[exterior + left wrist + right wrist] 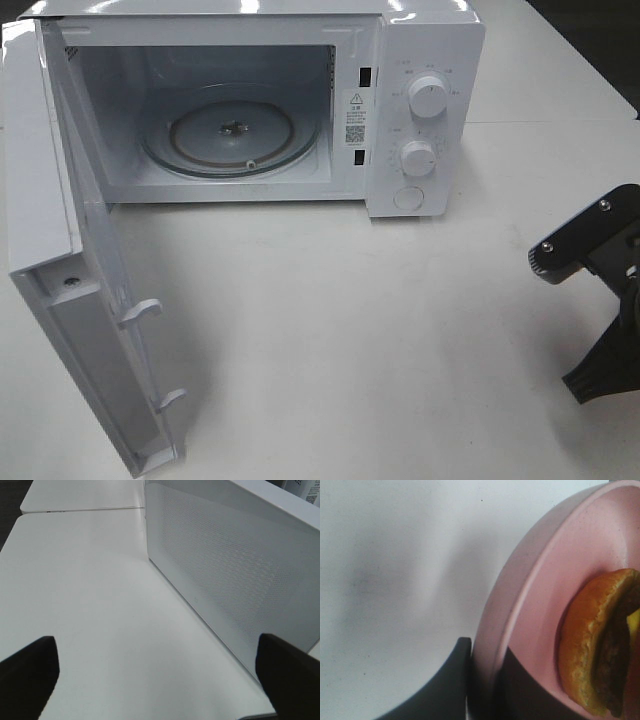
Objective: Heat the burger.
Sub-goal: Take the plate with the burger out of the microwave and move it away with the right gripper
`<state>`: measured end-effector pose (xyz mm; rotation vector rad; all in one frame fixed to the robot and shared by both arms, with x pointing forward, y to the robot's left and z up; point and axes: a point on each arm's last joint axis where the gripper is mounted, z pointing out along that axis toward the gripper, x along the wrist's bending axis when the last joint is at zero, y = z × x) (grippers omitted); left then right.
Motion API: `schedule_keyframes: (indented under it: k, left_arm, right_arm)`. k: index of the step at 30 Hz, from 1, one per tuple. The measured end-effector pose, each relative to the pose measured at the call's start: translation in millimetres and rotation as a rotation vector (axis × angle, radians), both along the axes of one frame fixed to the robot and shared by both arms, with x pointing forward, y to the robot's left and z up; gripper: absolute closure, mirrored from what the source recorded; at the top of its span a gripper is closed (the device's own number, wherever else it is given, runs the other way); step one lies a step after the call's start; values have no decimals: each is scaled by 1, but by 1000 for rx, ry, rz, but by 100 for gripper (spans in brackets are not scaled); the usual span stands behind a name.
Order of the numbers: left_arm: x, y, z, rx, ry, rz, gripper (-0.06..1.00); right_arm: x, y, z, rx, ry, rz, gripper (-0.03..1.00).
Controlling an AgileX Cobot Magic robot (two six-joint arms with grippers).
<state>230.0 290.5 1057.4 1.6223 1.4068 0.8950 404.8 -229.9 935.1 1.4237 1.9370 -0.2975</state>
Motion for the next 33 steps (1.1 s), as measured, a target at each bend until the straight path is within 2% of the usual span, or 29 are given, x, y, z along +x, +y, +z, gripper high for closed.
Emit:
schedule_keyframes:
  k: [4, 15, 23, 29, 33]
  left_arm:
    - [0, 0, 0, 0, 0, 0, -5]
    - [0, 0, 0, 0, 0, 0, -5]
    - [0, 0, 0, 0, 0, 0, -5]
    - [0, 0, 0, 0, 0, 0, -5]
    - [0, 0, 0, 0, 0, 0, -5]
  right_arm:
    - [3, 4, -16, -6, 13, -41, 91]
    - [16, 20, -47, 29, 36, -35, 89]
    - [28, 24, -60, 4, 32, -40, 88]
    - [43, 17, -72, -4, 30, -124, 88]
    - [48, 18, -73, -2, 21, -128, 86]
